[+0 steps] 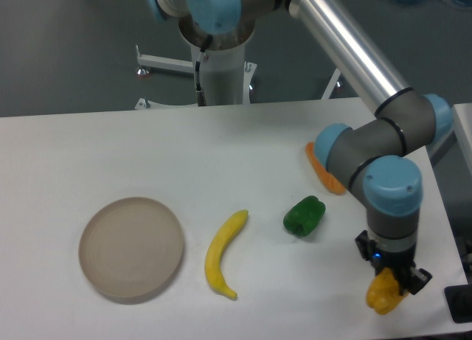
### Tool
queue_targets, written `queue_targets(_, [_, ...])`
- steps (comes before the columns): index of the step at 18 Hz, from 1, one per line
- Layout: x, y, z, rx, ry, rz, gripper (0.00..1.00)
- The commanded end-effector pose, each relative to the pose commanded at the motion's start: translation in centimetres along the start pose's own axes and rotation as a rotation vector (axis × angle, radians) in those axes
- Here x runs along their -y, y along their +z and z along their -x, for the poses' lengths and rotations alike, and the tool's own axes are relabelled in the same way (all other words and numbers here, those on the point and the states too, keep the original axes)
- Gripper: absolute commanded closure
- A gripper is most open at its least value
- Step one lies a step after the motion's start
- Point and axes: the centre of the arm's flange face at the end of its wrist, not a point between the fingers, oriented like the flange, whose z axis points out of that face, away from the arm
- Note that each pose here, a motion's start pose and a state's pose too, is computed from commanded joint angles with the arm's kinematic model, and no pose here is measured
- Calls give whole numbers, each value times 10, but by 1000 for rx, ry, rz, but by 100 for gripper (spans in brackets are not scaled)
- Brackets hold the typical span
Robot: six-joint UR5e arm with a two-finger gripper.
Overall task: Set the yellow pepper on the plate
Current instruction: 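Carry the held yellow pepper with the gripper over to the beige plate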
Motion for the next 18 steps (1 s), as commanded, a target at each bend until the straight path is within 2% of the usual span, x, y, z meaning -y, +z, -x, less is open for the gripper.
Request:
queue_targets(4, [29, -36, -52, -60, -57, 6, 62])
queue_targets(8, [69, -76, -123, -119, -113, 18, 62])
queue_targets(12, [124, -106, -192, -166, -202, 19, 62])
queue_targets(15, [164, -117, -236, -189, -255, 35, 62])
queue_targets(18, [190, -115, -278, -217, -278, 60, 62])
